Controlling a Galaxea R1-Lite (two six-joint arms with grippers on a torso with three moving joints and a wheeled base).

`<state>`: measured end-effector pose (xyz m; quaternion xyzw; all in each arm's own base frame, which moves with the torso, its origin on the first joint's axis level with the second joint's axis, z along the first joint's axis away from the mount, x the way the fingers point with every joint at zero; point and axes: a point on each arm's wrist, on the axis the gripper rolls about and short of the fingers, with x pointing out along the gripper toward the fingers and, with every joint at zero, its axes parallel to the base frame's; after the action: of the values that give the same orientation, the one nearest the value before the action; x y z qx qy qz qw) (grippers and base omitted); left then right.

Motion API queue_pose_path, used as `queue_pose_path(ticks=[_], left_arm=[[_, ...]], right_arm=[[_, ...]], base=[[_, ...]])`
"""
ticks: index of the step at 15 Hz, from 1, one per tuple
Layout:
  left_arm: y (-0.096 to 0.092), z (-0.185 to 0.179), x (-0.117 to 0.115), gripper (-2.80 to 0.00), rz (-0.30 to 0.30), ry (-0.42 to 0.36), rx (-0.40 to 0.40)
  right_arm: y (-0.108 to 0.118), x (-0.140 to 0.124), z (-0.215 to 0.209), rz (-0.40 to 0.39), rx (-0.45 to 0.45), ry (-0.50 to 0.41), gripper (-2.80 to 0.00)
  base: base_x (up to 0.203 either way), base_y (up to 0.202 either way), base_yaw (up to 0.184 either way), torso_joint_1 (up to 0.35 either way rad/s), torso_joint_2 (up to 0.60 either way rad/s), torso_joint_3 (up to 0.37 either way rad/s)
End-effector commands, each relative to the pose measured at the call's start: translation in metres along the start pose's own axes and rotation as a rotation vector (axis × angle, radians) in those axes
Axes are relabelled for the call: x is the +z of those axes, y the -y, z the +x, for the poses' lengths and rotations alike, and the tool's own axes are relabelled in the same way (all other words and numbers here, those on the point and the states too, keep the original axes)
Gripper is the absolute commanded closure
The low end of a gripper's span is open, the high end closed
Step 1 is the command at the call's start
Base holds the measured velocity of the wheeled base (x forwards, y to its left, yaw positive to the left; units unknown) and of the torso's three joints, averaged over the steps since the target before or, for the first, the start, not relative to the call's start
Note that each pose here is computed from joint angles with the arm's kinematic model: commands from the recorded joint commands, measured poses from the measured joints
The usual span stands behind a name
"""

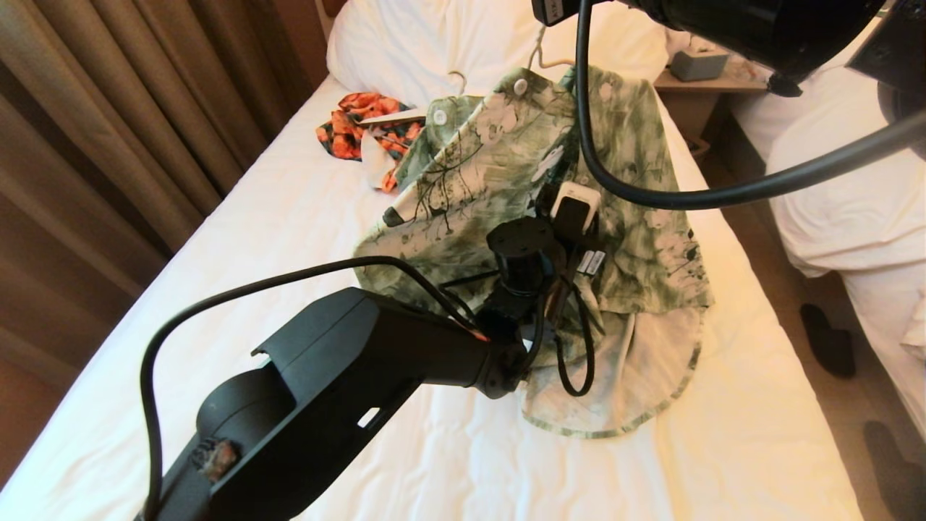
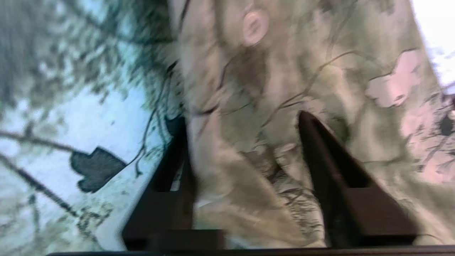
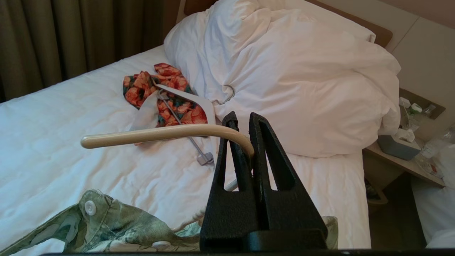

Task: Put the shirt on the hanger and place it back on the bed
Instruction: Take the clothes hanger out of the clothes

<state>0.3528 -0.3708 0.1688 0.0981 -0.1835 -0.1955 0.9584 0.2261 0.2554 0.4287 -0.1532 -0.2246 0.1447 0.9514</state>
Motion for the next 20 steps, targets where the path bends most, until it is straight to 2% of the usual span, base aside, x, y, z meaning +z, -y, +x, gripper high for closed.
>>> queue_pose_path(ticks=[1,5,9,17,20], left_arm=[[-0.002,0.001,-0.002,0.00,0.003,0.001,0.009],[-0.013,0.005,-0.003,0.00,0.007,0.011,0.010],[-0.030,0.008,0.001,0.00,0.009,0.025,0.049],[-0.062,-0.017,0.009,0.00,0.023,-0.002,0.086],[-0.081,-0.020,-0.002,0.00,0.033,-0.008,0.129]], right_arm=[[0.000,0.003,-0.002,0.003,-0.001,0.006,0.00],[-0.001,0.007,-0.005,0.009,0.008,0.014,0.00],[0.002,0.007,-0.005,0.008,-0.003,0.011,0.00],[0.016,0.000,0.001,-0.026,-0.049,-0.005,0.00],[0.020,-0.001,0.002,-0.037,-0.060,-0.006,0.00]], base=[[0.000,0.000,0.000,0.000,0.00,0.000],[0.000,0.000,0.000,0.000,0.00,0.000],[0.000,0.000,0.000,0.000,0.00,0.000],[0.000,0.000,0.000,0.000,0.00,0.000],[0.000,0.000,0.000,0.000,0.00,0.000]])
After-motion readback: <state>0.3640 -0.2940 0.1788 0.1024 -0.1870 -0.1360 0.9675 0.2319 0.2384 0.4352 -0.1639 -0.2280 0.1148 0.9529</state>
